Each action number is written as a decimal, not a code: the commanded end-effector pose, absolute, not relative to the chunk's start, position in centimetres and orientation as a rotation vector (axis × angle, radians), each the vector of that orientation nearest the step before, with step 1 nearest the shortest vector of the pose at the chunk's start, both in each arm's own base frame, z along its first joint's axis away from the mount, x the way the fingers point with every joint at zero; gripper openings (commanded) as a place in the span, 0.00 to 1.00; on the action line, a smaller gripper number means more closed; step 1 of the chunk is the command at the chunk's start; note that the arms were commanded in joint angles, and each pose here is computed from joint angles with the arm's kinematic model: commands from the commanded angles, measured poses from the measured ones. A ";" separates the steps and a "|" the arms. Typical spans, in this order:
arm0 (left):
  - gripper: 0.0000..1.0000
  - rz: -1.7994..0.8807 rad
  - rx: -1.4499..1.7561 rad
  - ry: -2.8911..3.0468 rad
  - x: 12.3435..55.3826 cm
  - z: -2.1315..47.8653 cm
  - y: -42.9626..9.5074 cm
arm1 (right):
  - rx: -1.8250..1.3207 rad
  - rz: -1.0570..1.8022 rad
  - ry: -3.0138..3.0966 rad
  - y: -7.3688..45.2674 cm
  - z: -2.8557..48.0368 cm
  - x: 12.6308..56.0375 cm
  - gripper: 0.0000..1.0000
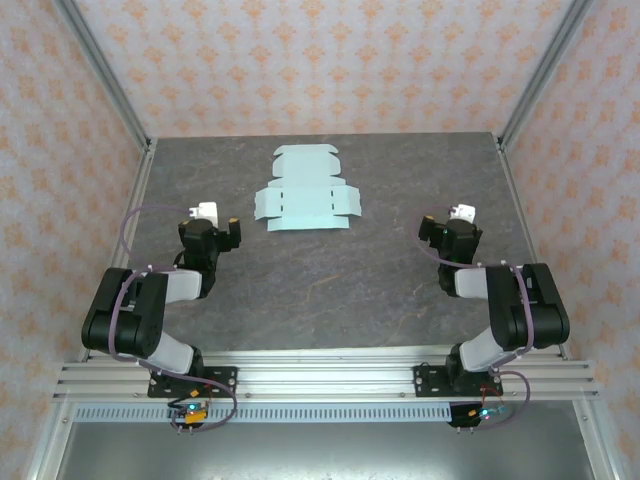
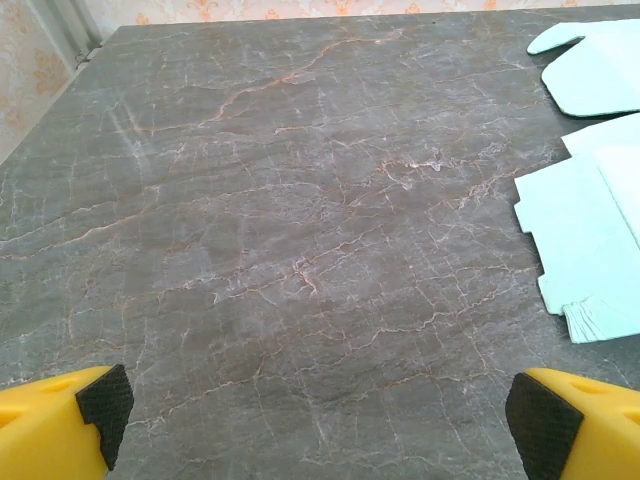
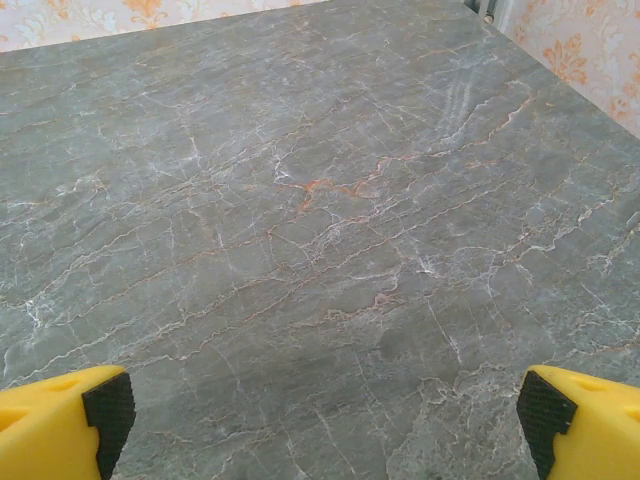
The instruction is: Fold the paper box
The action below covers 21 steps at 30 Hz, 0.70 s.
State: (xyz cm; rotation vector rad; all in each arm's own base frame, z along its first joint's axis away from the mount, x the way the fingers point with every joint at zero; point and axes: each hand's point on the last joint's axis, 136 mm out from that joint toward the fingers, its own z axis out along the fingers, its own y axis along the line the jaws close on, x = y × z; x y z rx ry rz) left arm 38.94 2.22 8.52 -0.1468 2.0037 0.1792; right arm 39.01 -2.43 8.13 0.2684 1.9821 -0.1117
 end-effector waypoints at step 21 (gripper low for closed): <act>1.00 0.189 -0.147 1.967 39.3 9.4 2.1 | 0.279 -0.096 1.961 -2.6 8.8 39.4 0.99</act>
